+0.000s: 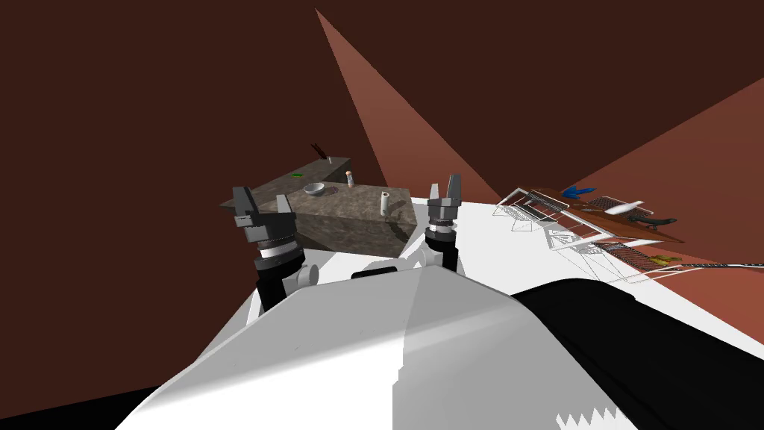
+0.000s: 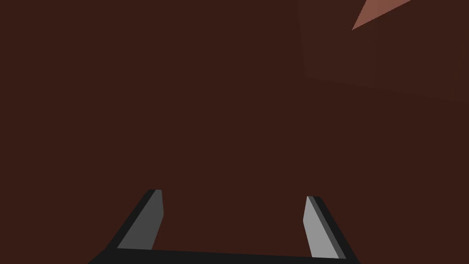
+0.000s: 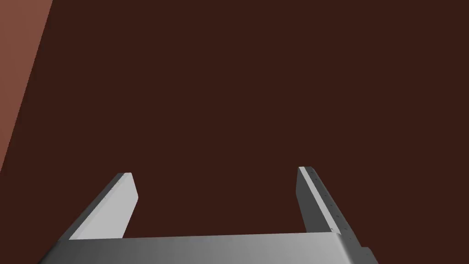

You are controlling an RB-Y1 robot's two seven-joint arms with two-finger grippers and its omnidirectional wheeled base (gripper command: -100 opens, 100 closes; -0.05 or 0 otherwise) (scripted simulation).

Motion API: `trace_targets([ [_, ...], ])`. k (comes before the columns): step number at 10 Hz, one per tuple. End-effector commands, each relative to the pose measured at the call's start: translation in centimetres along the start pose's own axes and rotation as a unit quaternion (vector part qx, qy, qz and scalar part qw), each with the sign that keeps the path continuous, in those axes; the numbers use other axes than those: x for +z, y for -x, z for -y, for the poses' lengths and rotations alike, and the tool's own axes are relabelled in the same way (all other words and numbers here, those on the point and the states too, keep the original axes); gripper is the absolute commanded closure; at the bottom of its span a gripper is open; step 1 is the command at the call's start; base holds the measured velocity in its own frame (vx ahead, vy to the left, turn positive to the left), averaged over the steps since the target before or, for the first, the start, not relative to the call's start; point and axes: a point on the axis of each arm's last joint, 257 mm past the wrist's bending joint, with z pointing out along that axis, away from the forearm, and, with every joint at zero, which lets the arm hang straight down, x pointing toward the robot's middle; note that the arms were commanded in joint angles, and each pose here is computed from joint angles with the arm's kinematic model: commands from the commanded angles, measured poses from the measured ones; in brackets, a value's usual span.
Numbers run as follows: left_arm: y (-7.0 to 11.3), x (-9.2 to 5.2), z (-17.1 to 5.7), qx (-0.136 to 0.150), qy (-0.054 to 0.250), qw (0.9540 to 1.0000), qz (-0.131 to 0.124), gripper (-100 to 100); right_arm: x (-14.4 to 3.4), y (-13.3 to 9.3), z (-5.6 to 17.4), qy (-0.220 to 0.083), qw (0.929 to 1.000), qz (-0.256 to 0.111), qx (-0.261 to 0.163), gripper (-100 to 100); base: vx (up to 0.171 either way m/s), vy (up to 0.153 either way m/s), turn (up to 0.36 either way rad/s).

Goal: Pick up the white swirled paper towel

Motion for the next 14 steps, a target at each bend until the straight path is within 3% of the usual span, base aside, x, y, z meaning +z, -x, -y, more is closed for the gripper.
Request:
trace_targets([
  [1, 0.0, 0.0, 0.0, 0.000, 0.000, 1.0000, 0.000, 0, -0.3, -0.6, 0.4, -0.003, 0.9997, -0.021, -0.014, -100, 0.007, 0.019, -0.016],
  [5, 0.0, 0.0, 0.0, 0.000, 0.000, 1.0000, 0.000, 0, -1.6, -1.7, 2.9, -0.021, 0.9933, -0.079, -0.083, -100, 0.017, 0.064, -0.041],
  [8, 0.0, 0.0, 0.0, 0.000, 0.000, 1.0000, 0.000, 0, -3.1, -1.8, 5.7, -0.043, 0.9807, -0.113, -0.154, -100, 0.042, 0.098, -0.065],
  [11, 0.0, 0.0, 0.0, 0.000, 0.000, 1.0000, 0.000, 0, -4.9, -1.1, 9.0, -0.069, 0.9595, -0.144, -0.232, -100, 0.060, 0.132, -0.077],
  [14, 0.0, 0.0, 0.0, 0.000, 0.000, 1.0000, 0.000, 0, -7.1, -0.1, 12.4, -0.097, 0.9307, -0.170, -0.309, -100, 0.040, 0.131, -0.079],
])
